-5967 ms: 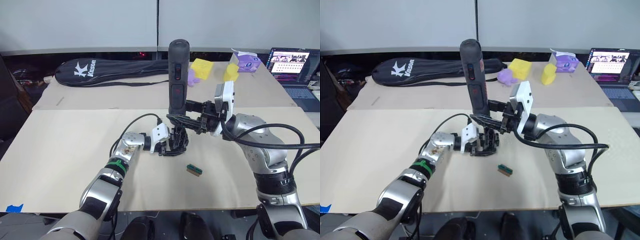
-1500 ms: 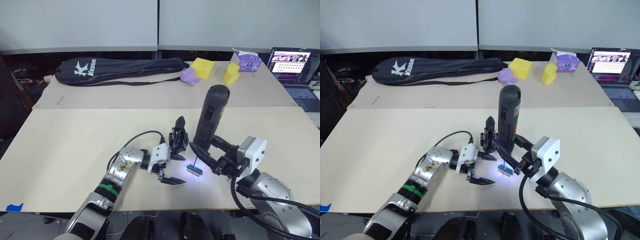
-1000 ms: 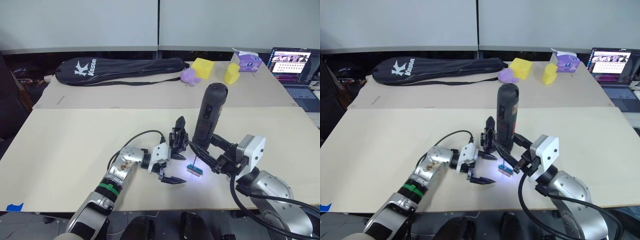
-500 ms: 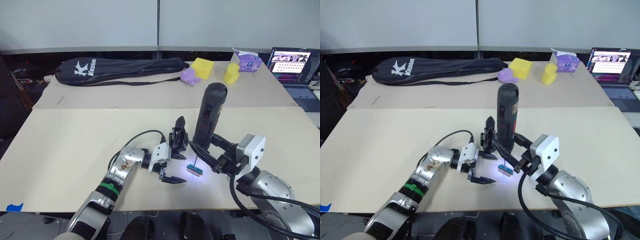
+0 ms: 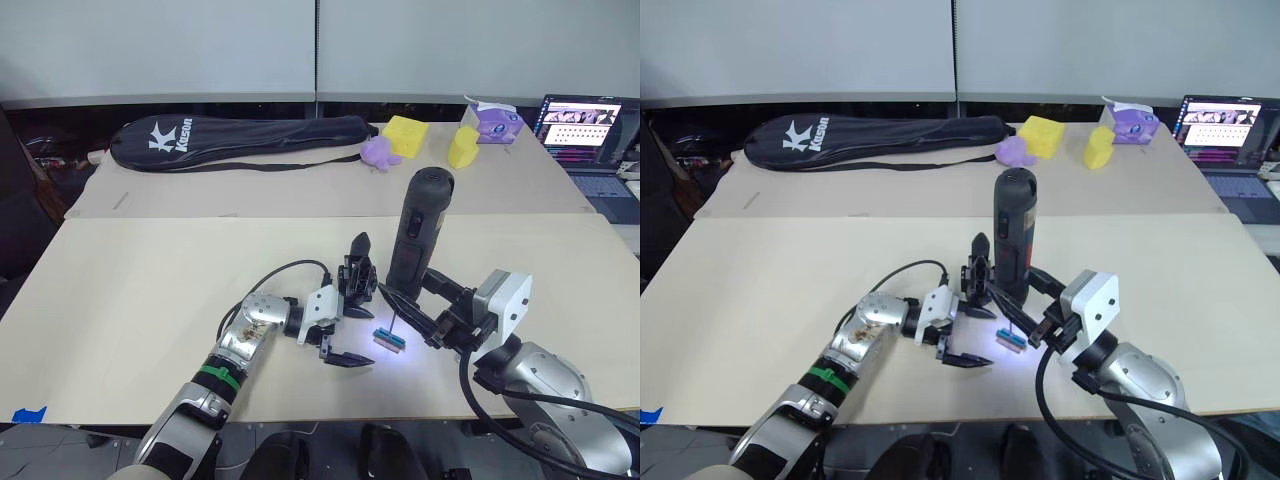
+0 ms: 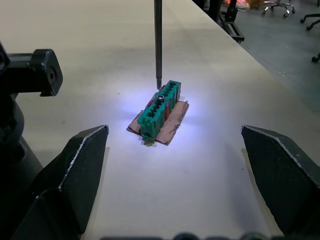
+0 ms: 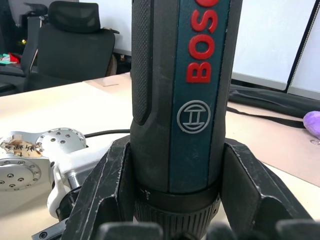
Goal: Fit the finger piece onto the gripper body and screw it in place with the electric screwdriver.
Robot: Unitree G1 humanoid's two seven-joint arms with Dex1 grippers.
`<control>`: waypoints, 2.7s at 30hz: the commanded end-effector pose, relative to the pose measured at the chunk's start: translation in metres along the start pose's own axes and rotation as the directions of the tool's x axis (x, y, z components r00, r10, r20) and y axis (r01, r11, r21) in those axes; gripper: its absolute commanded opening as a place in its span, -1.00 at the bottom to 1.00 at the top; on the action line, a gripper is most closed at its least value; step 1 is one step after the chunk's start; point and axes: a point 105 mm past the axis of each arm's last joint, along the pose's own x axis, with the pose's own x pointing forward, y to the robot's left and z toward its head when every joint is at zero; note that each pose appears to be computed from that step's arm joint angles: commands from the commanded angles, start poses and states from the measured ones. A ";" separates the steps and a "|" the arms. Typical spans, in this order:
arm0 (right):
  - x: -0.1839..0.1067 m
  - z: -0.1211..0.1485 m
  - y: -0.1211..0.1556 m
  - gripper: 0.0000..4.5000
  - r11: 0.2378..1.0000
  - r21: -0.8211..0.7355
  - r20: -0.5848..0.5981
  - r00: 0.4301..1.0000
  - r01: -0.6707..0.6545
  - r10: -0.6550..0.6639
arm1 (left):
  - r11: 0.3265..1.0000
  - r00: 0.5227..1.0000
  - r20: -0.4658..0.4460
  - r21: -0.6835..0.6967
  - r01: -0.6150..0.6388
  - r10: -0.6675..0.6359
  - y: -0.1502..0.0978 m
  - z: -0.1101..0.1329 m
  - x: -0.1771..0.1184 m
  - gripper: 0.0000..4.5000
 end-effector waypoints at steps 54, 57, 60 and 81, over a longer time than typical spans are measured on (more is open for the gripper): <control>-0.002 0.009 0.001 -0.14 1.000 -0.007 0.057 0.998 -0.025 0.026 | 0.999 1.000 0.013 0.047 -0.016 0.016 0.007 0.010 -0.001 1.00; -0.002 0.008 0.003 -0.14 0.999 0.018 0.055 0.998 -0.029 0.028 | 0.999 1.000 0.013 0.048 -0.016 0.016 0.007 0.010 -0.001 1.00; -0.002 0.007 0.003 -0.14 0.999 0.033 0.049 0.998 -0.029 0.027 | 0.999 1.000 0.015 0.049 -0.017 0.016 0.008 0.010 -0.001 1.00; -0.001 0.019 -0.008 -0.14 1.000 -0.006 0.076 0.997 0.007 -0.007 | 0.998 1.000 0.018 0.054 -0.012 0.011 0.007 0.010 0.000 1.00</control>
